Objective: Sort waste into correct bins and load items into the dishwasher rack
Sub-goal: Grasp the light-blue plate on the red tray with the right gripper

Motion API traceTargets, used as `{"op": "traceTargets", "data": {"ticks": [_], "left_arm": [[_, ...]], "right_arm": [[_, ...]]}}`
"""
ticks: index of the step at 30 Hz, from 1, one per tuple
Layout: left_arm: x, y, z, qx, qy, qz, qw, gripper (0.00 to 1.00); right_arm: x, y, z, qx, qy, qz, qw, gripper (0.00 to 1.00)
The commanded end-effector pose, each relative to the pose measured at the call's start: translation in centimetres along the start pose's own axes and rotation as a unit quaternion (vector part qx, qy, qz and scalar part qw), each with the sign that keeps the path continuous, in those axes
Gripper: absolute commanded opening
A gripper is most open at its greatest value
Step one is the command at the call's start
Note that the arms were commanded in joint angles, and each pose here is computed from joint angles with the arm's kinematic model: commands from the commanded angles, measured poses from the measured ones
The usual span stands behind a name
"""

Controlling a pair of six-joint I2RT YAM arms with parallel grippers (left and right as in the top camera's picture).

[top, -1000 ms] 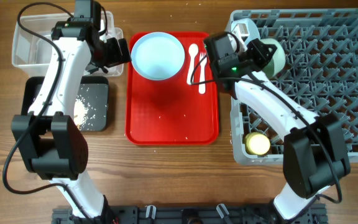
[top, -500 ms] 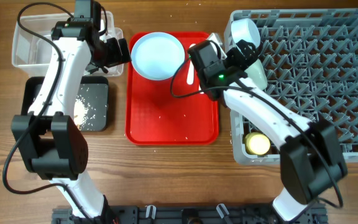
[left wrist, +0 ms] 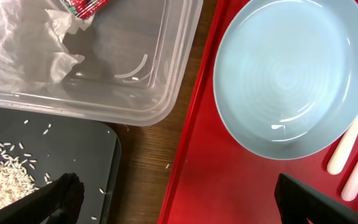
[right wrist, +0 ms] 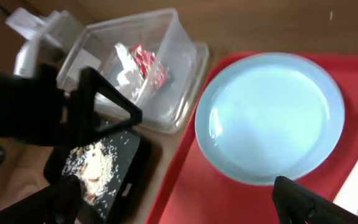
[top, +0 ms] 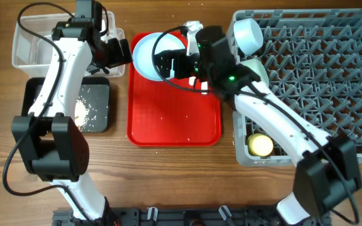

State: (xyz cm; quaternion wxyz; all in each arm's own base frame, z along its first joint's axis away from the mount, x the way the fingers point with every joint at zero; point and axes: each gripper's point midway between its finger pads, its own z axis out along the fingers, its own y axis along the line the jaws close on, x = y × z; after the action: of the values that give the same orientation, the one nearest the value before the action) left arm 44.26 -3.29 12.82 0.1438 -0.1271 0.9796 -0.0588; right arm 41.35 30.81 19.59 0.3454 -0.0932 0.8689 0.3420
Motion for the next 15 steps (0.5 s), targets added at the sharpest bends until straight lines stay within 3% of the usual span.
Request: {"op": "traceTargets", "data": {"ticks": [1, 3, 5, 9, 10, 15], "left_arm": [[-0.5, 0.0, -0.8, -0.001, -0.012, -0.003, 1.000, 1.00], [-0.5, 0.0, -0.8, -0.001, -0.012, -0.003, 1.000, 1.00], [-0.5, 0.0, -0.8, -0.001, -0.012, -0.003, 1.000, 1.00], [-0.5, 0.0, -0.8, -0.001, -0.012, -0.003, 1.000, 1.00], [-0.5, 0.0, -0.8, -0.001, -0.012, -0.003, 1.000, 1.00], [-0.5, 0.0, -0.8, -0.001, -0.012, -0.003, 1.000, 1.00]], "right_arm": [[0.1, -1.3, 0.0, 0.038, -0.003, 0.028, 0.999, 0.97], [-1.5, -3.4, -0.3, 0.103, -0.041, 0.020, 0.994, 0.85], [-1.7, -5.6, 0.5, 0.150, -0.055, 0.039, 0.986, 0.83], [2.8, -9.8, 5.5, 0.185, -0.017, 0.137, 0.973, 0.73], [4.2, -11.0, 6.9, 0.192, -0.010, 0.168, 0.967, 0.66], [6.5, -13.2, 10.6, 0.188, -0.018, 0.223, 0.956, 0.49]]}}
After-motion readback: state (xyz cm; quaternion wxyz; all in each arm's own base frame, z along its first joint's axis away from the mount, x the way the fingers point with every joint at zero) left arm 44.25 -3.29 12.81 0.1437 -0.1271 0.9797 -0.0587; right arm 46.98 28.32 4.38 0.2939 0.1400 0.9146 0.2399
